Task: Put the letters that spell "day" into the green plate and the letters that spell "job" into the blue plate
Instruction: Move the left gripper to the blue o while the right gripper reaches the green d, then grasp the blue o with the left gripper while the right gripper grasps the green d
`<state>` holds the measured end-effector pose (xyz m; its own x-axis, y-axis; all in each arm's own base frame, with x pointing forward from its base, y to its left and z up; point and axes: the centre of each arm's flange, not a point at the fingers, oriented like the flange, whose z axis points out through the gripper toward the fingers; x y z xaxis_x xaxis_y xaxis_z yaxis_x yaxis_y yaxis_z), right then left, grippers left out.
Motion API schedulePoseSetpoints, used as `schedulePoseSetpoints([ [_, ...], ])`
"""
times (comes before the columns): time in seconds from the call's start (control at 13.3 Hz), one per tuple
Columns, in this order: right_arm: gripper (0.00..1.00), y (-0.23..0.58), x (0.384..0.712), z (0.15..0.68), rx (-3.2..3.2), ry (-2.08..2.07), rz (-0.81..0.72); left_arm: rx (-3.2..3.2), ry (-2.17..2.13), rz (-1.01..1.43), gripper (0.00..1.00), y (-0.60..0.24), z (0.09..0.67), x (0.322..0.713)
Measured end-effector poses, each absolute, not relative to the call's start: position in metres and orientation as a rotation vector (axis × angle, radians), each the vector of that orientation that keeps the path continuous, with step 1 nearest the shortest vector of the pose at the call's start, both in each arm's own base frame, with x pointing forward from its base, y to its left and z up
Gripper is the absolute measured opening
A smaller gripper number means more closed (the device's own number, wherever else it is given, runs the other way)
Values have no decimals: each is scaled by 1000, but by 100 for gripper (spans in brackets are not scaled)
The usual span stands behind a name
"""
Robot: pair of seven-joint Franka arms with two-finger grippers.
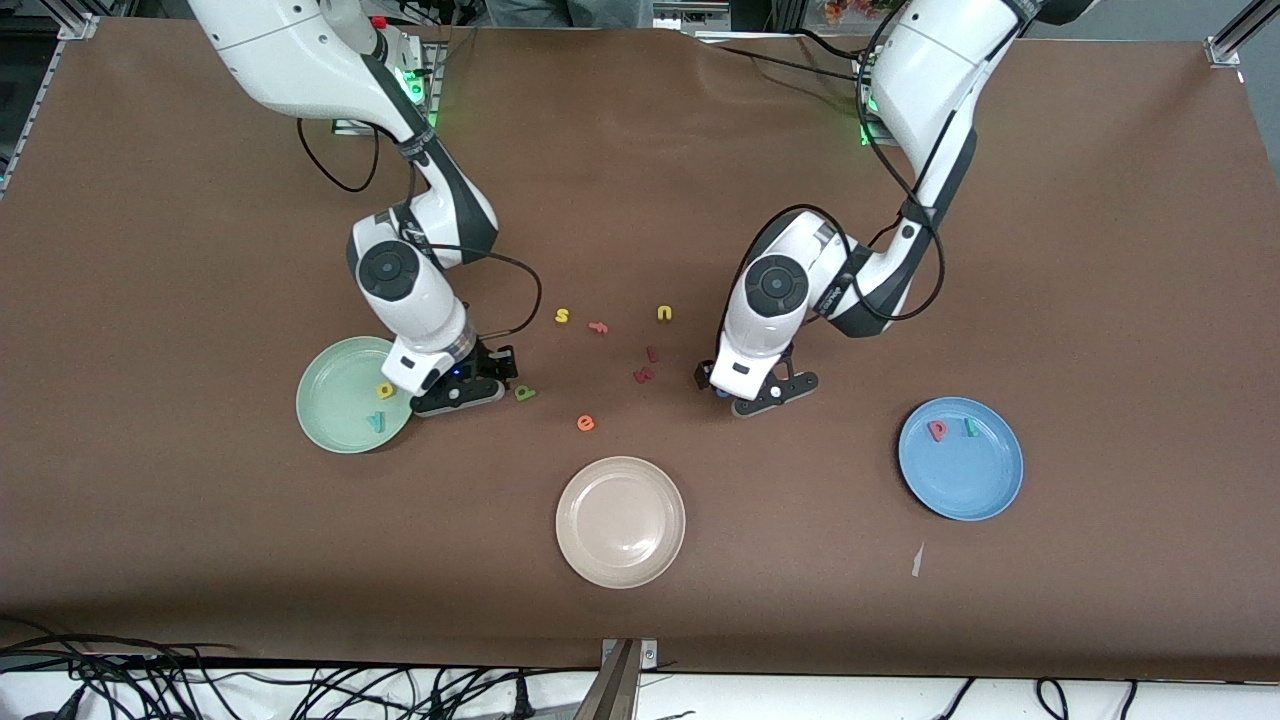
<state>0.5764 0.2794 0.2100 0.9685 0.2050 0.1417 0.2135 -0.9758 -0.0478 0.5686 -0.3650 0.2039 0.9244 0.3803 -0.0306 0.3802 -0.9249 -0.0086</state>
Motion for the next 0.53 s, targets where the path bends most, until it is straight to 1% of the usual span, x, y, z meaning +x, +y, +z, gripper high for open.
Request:
schedulePoseSetpoints([
  [0.38, 69, 305, 567, 192, -3040, -286, -222, -3068, -598, 78, 96, -373, 185, 563],
  [0.53, 69, 314, 564, 186, -3037, -294, -220, -3072, -622, 70, 94, -379, 181, 569],
])
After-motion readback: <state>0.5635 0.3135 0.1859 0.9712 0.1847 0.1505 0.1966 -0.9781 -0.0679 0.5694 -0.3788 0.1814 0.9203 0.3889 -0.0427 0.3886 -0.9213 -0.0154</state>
